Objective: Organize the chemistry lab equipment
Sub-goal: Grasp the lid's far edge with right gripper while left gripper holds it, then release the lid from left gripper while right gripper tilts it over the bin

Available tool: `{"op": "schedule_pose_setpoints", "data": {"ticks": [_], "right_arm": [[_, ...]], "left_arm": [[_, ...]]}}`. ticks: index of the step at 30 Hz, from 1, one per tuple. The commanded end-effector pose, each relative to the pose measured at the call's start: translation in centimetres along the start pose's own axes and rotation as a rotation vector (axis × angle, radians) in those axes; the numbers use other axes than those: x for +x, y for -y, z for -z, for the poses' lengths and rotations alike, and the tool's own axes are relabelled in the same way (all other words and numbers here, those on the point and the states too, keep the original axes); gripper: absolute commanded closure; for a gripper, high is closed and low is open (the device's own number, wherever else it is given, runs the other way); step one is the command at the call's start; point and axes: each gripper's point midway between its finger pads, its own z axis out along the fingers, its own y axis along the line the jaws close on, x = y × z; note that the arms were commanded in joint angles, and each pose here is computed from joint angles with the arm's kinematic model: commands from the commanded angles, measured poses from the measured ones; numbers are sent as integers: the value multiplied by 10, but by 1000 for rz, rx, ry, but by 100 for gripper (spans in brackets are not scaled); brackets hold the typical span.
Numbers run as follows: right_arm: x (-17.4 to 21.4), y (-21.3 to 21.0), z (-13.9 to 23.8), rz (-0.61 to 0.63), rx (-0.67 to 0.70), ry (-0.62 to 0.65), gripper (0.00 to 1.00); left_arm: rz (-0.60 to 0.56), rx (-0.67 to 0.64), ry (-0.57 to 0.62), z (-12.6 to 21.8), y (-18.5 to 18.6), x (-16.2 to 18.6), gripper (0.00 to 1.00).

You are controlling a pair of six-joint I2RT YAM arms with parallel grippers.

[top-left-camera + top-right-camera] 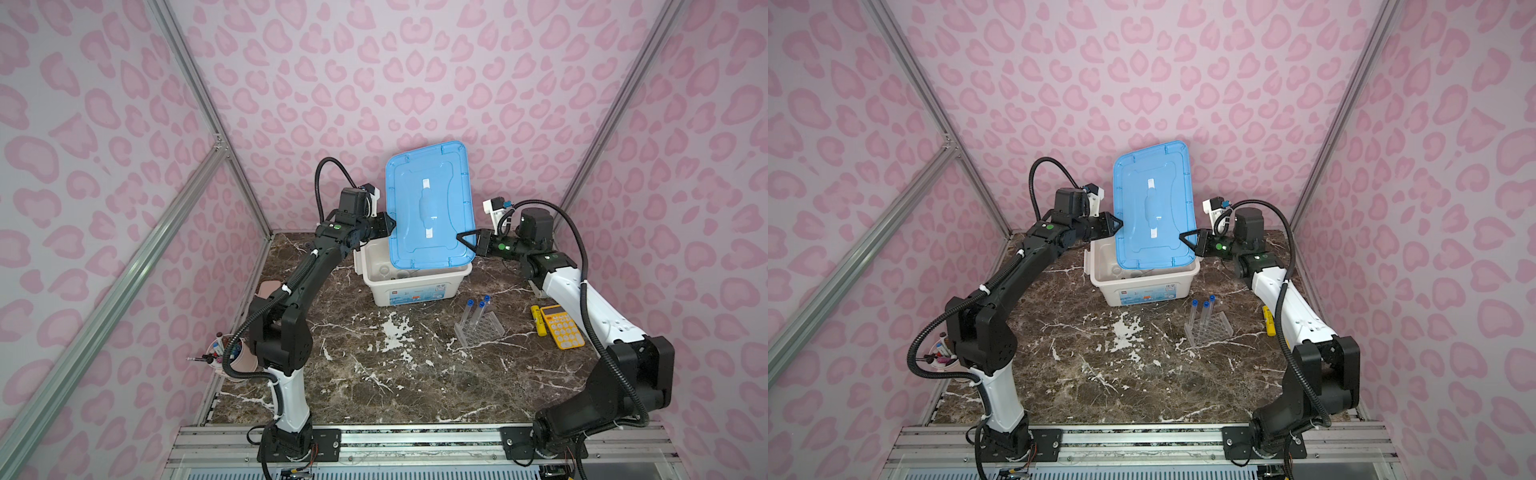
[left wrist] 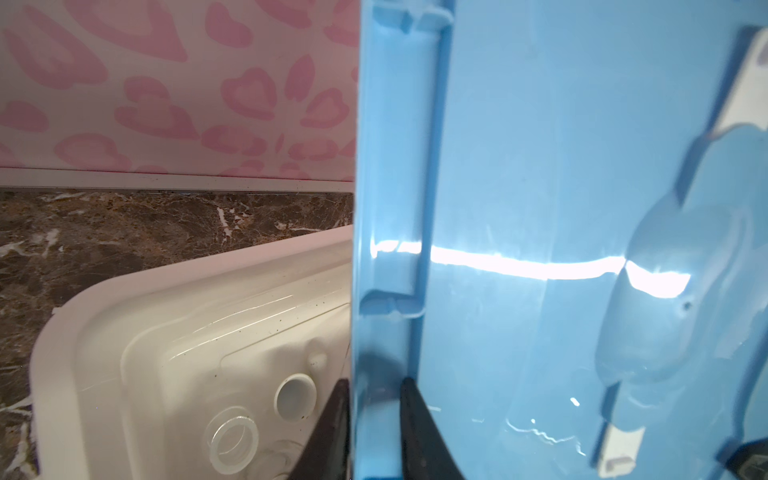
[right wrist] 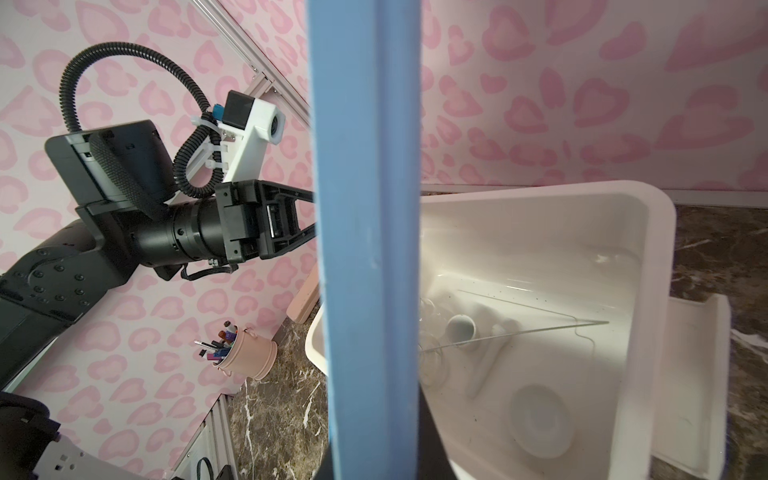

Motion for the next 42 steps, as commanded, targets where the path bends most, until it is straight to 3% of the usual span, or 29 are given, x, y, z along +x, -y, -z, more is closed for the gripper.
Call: {"op": "schedule_pose_setpoints", "data": {"ticks": [1, 6, 10, 15, 22, 27, 33, 42], "right_arm": [[-3, 3, 0, 34, 33, 5, 91], [-13, 5, 7, 50, 88, 42, 98], [-27, -2, 19, 136, 172, 75, 100], [-44, -19, 29, 366, 341, 114, 100], [-63, -30, 39, 683, 613, 138, 100], [-72, -35, 45, 824, 731, 196, 100], [-65, -40, 37, 1019, 810, 210, 100], [-45, -44, 17, 1206, 850, 206, 100]], "left_arm": [[-14, 21, 32, 2, 8, -10, 57], [-44, -53, 75, 22, 3, -20, 32], [-89, -88, 144, 52, 7, -35, 11], [-109, -81, 186, 79, 13, -46, 1], [-44, 50, 248, 116, 21, -59, 2], [-14, 170, 305, 149, 28, -67, 2], [49, 329, 313, 172, 24, -67, 2], [90, 378, 264, 168, 19, -53, 2]]}}
